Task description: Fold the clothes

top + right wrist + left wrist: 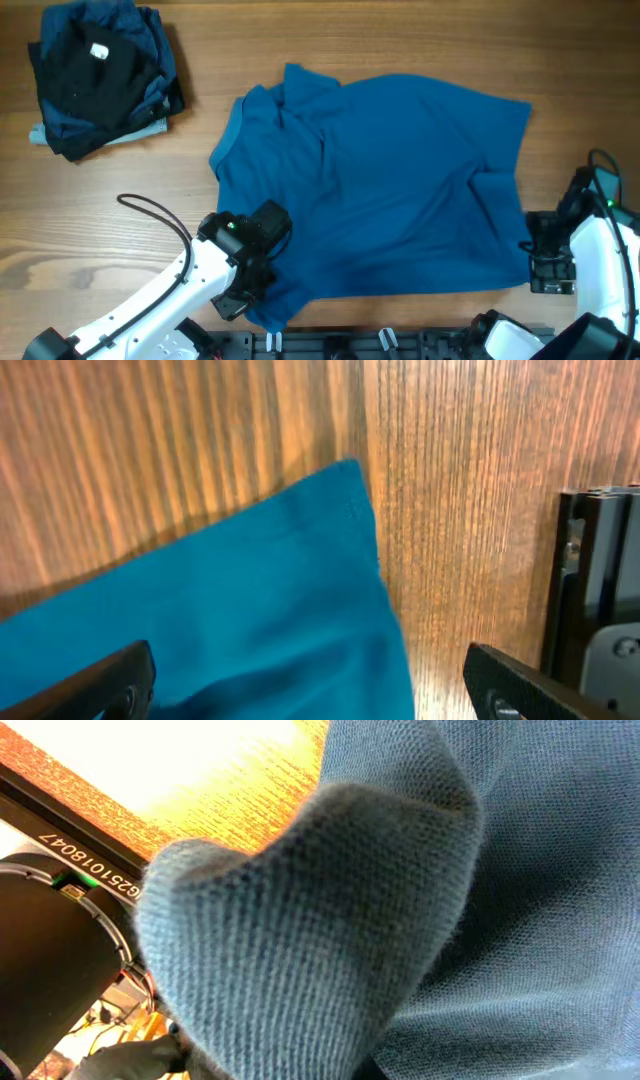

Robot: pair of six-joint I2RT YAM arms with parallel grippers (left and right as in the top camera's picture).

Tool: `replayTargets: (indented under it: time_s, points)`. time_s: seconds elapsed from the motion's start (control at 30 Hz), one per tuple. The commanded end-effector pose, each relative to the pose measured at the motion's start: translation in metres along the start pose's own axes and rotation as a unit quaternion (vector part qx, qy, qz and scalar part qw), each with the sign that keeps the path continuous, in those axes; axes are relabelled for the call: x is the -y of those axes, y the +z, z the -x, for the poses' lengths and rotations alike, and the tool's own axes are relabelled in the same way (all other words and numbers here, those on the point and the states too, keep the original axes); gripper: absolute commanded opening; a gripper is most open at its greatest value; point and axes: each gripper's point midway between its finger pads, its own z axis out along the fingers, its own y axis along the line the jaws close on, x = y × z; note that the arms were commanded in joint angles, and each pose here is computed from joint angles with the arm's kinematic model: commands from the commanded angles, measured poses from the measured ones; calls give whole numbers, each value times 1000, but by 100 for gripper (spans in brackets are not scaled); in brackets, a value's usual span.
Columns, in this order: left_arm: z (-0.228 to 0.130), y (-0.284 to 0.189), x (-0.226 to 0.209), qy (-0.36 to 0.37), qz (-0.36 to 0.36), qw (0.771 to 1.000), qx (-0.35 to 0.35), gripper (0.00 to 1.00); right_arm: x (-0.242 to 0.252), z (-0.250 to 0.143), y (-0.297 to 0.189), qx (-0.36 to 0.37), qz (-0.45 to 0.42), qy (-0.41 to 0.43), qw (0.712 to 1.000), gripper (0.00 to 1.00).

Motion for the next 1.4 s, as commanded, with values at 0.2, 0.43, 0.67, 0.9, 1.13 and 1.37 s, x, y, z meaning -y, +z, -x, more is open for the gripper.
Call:
replayTargets:
  time_s: [0.2,0.43,0.67,0.9,1.13,1.37]
  points:
    - [5,-4,3,-5,-10,1000,14,4,26,-27,40,-34,-21,-2,999,100]
    - [5,-4,3,-4,-10,1000,15,4,25,-28,49,-27,-11,1,1000,72]
    - [5,-5,4,-4,-11,1000,14,4,37,-30,45,-30,-40,37,998,33]
    - [12,-28,15,-1,-31,999,37,4,45,-17,10,-9,-62,48,997,16]
    - [12,-28,15,-1,-30,999,38,4,37,-4,12,25,-41,46,998,88]
    - [15,-28,14,-1,-28,999,46,4,29,-20,42,-14,-41,50,998,95]
